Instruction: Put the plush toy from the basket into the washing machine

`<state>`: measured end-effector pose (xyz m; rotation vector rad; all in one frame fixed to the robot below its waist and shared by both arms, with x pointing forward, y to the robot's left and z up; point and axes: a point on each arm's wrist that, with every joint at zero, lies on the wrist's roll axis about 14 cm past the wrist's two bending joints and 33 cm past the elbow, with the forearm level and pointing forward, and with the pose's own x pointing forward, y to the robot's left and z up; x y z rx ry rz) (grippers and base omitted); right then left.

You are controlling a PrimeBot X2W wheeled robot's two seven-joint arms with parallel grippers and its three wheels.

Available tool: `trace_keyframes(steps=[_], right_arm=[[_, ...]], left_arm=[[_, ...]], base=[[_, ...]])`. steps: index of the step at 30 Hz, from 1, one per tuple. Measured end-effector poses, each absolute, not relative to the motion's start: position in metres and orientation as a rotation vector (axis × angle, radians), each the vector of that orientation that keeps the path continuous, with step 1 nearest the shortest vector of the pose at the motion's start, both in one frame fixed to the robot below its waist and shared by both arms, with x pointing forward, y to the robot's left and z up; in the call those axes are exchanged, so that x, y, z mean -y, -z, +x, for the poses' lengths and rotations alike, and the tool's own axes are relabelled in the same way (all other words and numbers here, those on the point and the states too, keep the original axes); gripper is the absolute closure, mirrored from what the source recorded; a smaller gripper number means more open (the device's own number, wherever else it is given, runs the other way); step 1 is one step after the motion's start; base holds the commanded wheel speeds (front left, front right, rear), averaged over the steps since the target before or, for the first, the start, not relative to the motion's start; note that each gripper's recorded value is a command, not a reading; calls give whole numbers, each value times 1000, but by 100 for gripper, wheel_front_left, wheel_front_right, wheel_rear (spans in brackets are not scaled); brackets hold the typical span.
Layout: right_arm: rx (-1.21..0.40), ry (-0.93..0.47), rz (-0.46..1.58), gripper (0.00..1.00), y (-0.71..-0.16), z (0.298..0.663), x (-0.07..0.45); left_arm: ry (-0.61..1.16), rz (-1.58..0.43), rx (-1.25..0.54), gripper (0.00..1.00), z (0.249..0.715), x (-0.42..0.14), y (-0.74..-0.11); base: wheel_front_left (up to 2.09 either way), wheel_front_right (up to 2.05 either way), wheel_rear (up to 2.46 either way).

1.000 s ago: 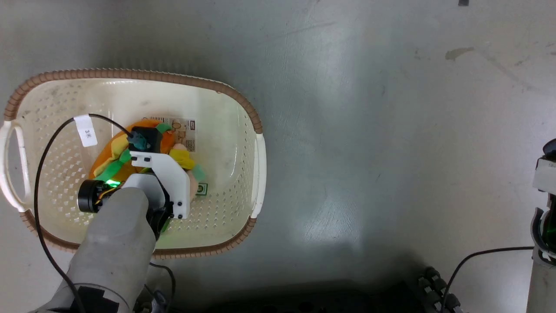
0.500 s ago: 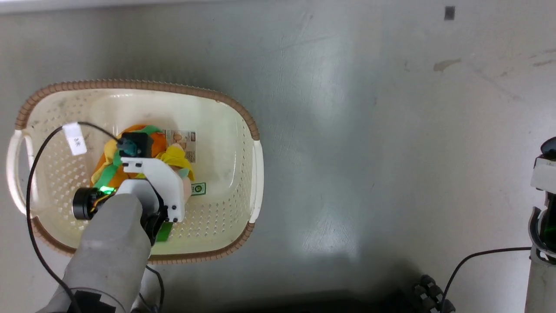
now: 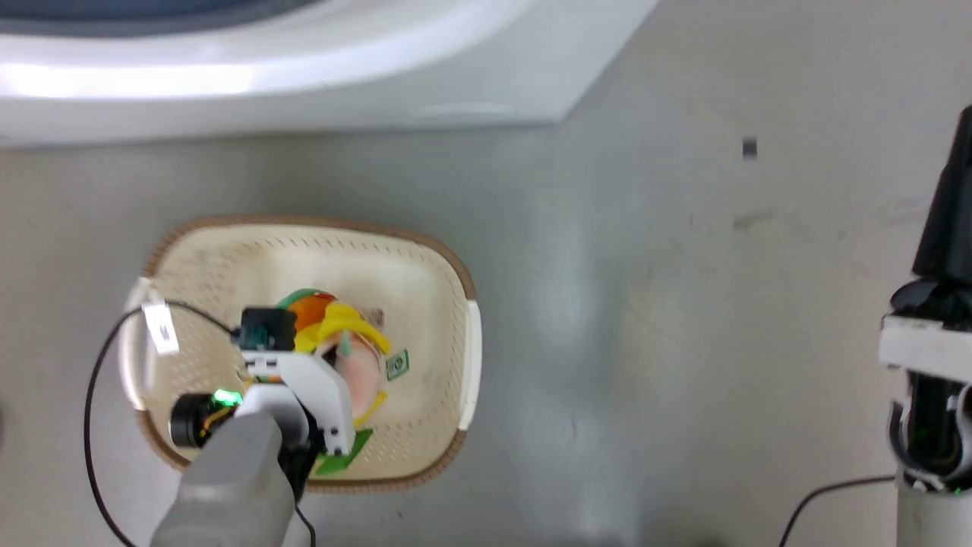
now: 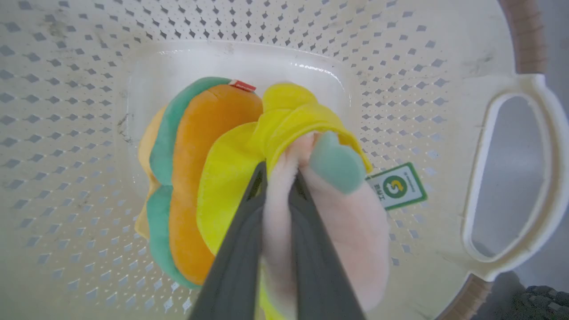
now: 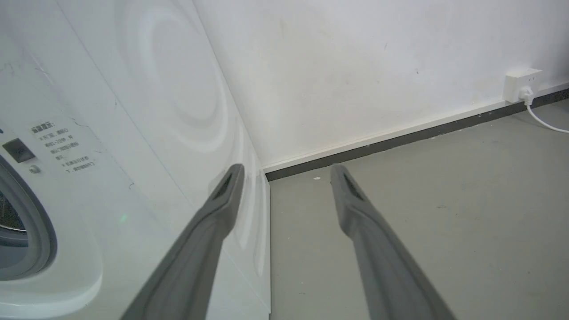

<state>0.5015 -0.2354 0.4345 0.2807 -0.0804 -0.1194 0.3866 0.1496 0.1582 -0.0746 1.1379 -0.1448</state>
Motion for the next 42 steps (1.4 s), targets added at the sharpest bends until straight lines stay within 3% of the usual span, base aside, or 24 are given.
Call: trace_keyframes(steps=[13, 25, 32, 42], right_arm=[[147, 58, 316, 0, -493, 461, 214], [215, 22, 325, 0, -532, 427, 205], [242, 7, 330, 0, -544, 421, 201], [221, 48, 325, 0, -532, 425, 214]], left_arm=[[111, -105, -835, 100, 392, -164, -252], [98, -86, -435, 100, 417, -170, -361], [71, -86, -240, 100, 436, -176, -417], [46, -82, -129, 100, 483, -178, -444]], base=[[0, 0, 0], [0, 0, 0], [0, 0, 0], [0, 0, 0]])
